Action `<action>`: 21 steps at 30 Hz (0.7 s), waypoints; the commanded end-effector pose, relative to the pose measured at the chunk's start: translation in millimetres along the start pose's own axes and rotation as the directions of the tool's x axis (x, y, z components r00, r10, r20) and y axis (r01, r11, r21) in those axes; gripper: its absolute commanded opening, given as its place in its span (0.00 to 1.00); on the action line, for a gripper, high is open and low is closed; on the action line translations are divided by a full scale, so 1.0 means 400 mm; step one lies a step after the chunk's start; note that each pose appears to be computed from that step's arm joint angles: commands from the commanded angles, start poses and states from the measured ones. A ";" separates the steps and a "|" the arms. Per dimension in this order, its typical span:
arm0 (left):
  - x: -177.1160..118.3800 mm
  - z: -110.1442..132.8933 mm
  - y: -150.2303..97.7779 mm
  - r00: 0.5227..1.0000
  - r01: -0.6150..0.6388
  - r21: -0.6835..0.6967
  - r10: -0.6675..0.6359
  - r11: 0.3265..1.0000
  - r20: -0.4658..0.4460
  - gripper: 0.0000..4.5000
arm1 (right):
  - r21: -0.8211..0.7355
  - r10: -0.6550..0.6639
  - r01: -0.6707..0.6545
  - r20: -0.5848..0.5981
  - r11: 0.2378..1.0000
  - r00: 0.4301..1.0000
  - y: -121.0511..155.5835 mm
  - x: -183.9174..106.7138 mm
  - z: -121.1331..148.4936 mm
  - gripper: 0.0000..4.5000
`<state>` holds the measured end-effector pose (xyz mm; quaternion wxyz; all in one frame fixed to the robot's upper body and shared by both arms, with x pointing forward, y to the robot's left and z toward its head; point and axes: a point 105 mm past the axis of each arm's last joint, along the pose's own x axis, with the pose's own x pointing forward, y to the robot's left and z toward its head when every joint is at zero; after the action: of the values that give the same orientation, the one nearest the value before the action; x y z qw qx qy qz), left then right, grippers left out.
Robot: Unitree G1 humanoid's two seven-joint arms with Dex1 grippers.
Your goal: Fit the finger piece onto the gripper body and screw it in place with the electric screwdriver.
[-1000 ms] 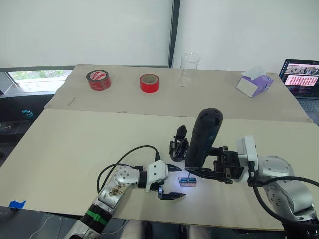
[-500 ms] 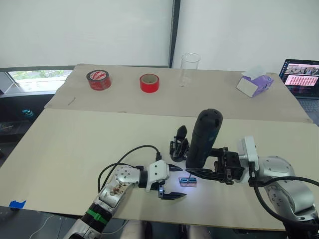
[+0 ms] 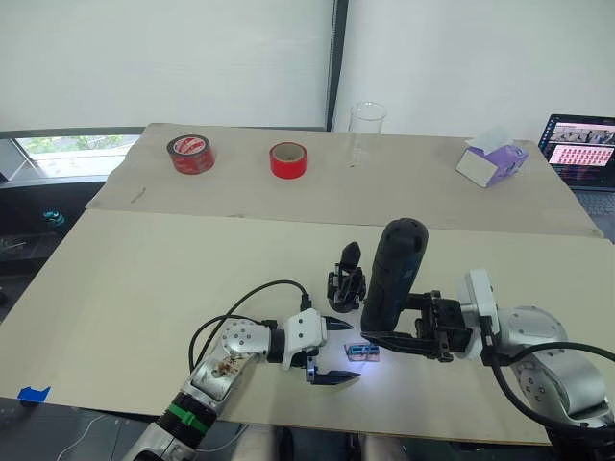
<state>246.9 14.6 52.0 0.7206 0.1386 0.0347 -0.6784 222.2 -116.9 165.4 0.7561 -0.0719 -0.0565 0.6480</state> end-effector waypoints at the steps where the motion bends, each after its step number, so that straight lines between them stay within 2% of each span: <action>1: 0.015 -0.056 -0.030 0.998 0.023 -0.063 -0.027 0.998 -0.064 0.99 | -0.062 0.008 -0.005 0.049 0.998 0.999 -0.001 -0.009 0.040 0.43; 7: 0.016 -0.050 -0.030 0.998 0.024 -0.057 -0.027 0.998 -0.062 0.99 | -0.077 -0.015 0.023 0.106 0.997 0.994 -0.015 -0.013 0.072 0.43; 21: 0.016 -0.038 -0.025 0.998 0.015 -0.057 -0.019 0.998 -0.061 0.99 | -0.077 -0.017 0.025 0.106 0.997 0.994 -0.020 -0.008 0.062 0.43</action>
<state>247.0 14.1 53.5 0.7229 0.1400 0.0375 -0.6756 229.6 -122.9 176.5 0.7661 -0.0540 -0.0831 0.6350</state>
